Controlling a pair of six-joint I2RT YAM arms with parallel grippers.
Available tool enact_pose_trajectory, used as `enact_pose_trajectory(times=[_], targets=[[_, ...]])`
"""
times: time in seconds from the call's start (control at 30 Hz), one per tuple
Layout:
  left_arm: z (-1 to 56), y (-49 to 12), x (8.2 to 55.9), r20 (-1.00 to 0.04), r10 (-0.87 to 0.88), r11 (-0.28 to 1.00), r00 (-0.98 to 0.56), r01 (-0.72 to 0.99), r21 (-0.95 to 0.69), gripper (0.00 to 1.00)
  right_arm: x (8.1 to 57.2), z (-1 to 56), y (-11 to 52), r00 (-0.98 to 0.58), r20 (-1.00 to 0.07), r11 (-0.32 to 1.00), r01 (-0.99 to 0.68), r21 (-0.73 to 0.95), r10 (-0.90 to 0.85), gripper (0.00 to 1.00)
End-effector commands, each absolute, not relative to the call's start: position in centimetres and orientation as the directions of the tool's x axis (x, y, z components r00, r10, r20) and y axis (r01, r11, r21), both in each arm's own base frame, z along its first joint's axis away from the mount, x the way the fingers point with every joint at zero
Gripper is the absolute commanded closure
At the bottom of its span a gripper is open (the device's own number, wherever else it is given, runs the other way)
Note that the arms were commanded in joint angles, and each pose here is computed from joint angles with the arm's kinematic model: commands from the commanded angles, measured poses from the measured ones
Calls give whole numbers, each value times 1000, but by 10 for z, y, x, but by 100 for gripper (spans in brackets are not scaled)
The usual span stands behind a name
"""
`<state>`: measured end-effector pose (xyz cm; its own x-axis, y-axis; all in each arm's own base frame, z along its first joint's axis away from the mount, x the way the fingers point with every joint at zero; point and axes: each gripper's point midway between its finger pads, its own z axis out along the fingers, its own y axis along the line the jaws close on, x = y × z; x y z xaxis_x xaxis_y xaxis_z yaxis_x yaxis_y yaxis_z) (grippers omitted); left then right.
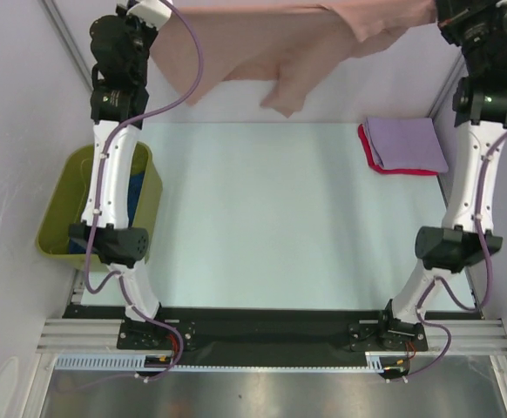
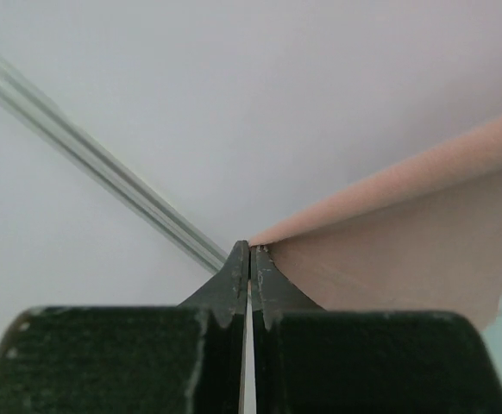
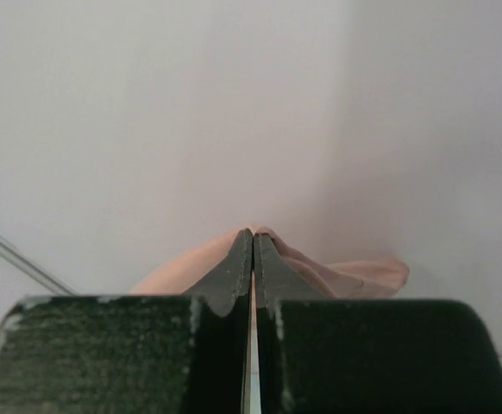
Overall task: Fold and stack the t-shirts
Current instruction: Flatten the tshirt out
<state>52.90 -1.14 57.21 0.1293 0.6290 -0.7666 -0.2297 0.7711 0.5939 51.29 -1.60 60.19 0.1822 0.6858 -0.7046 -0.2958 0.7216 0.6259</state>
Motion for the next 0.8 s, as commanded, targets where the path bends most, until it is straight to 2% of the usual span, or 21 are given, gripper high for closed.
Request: enact_pose_trajectory(times=[0.0, 0.07, 0.1, 0.13, 0.17, 0.2, 0.23, 0.27, 0.3, 0.37, 0.4, 0.43, 0.57, 0.77], targets=[[524, -15, 520, -760, 649, 760, 37, -67, 646, 100, 484, 593, -28, 215, -765, 794, -220, 567, 606, 100], [465, -20, 513, -744, 666, 746, -59, 66, 662, 99, 484, 545, -23, 101, -786, 790, -167, 590, 609, 100], [445, -25, 508, -733, 676, 736, -75, 122, 666, 100, 492, 480, -23, -17, -776, 773, -85, 629, 630, 100], [390, -26, 506, -706, 691, 722, -155, 212, 659, 100, 471, 475, -18, -31, -772, 768, -82, 635, 635, 100], [387, -25, 489, -699, 698, 714, -155, 229, 662, 100, 461, 457, -16, -56, -763, 761, -57, 646, 644, 100], [332, -26, 480, -657, 721, 690, -220, 320, 650, 100, 455, 388, -15, -160, -722, 735, 42, 676, 673, 100], [316, -26, 469, -644, 728, 681, -234, 348, 644, 100, 430, 388, -13, -147, -721, 733, 55, 678, 677, 100], [310, -26, 453, -639, 734, 675, -231, 359, 645, 99, 418, 362, -12, -182, -700, 722, 100, 685, 690, 100], [261, -27, 436, -596, 751, 655, -284, 437, 617, 100, 407, 341, -11, -210, -685, 714, 132, 687, 698, 100], [233, -33, 409, -570, 770, 630, -287, 492, 602, 100, 370, 281, -4, -296, -617, 682, 244, 690, 730, 100], [191, -33, 389, -522, 789, 606, -325, 556, 569, 100, 358, 267, 0, -318, -593, 670, 267, 693, 740, 100], [177, -34, 377, -505, 794, 598, -338, 577, 556, 100, 335, 231, 6, -368, -531, 642, 332, 691, 763, 100], [122, -39, 314, -438, 801, 585, -408, 687, 431, 100, 282, 167, 13, -408, -403, 569, 490, 661, 819, 100], [73, -35, 228, -336, 821, 550, -462, 797, 248, 100, 221, 121, 22, -398, -252, 465, 654, 596, 882, 100]])
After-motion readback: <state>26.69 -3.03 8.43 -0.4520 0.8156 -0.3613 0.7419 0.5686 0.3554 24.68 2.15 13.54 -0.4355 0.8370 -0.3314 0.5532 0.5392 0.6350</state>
